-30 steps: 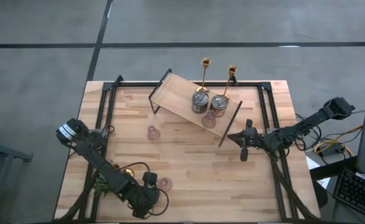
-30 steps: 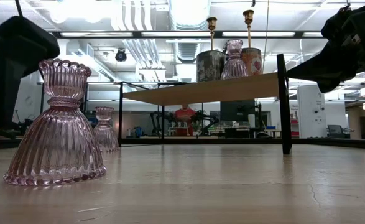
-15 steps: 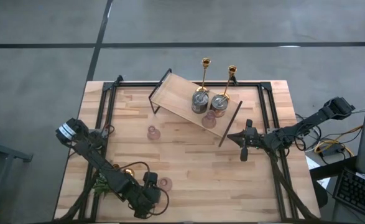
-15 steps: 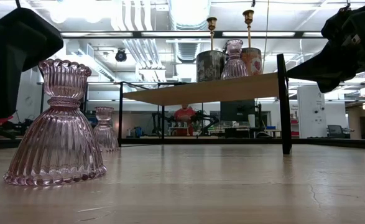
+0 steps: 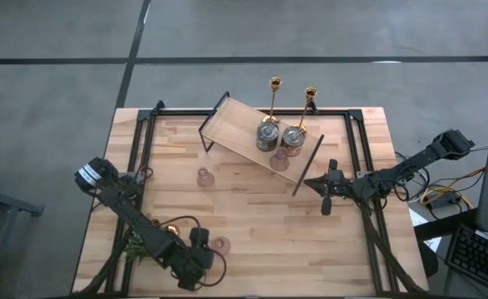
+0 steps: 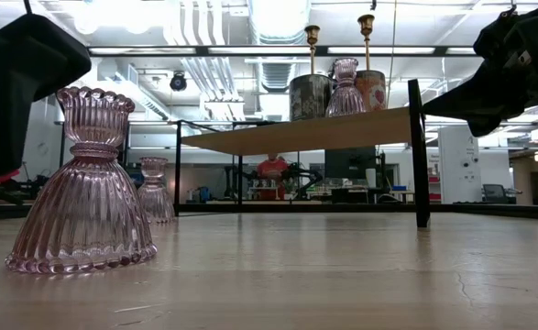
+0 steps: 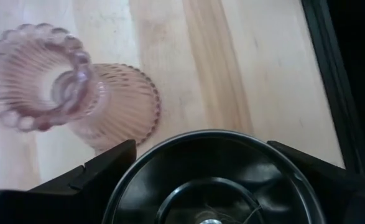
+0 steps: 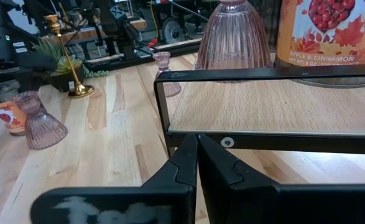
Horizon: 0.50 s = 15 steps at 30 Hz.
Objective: Pick & Place candle stick holders
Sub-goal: Put the silver scented candle on the shelf aligned with the other silver scented candles
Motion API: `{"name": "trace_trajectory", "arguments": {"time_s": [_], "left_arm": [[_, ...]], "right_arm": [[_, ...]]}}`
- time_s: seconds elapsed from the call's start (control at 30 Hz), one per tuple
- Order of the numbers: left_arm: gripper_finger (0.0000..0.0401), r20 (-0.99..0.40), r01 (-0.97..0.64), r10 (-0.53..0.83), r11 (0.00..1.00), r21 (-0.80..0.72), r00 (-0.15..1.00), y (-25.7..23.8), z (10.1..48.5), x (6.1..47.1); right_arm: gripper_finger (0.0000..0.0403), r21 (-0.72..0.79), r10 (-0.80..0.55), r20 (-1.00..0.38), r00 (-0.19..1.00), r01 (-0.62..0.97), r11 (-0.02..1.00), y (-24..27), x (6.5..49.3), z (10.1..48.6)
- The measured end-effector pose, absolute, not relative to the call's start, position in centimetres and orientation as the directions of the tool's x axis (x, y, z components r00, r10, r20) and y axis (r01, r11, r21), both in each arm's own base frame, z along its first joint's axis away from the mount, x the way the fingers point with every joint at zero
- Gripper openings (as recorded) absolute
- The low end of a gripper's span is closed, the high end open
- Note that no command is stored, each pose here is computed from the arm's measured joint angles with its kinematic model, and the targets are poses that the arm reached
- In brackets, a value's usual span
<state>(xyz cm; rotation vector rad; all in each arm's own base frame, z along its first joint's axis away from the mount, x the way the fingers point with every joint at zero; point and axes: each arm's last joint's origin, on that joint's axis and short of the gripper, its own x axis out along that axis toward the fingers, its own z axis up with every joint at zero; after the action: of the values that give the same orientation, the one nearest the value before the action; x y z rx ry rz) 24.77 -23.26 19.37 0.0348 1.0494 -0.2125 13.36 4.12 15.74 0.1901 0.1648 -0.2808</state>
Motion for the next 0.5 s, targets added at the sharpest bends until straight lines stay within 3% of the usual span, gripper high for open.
{"name": "trace_trajectory", "arguments": {"time_s": [0.5], "left_arm": [[0.0346,-0.858,0.162,-0.140,0.985,-0.068,0.494,-22.3,20.6,24.8]], "right_arm": [[0.0008,0.163,-0.259,-0.188,0.947,0.290,0.943,4.1,13.4,15.7]]}}
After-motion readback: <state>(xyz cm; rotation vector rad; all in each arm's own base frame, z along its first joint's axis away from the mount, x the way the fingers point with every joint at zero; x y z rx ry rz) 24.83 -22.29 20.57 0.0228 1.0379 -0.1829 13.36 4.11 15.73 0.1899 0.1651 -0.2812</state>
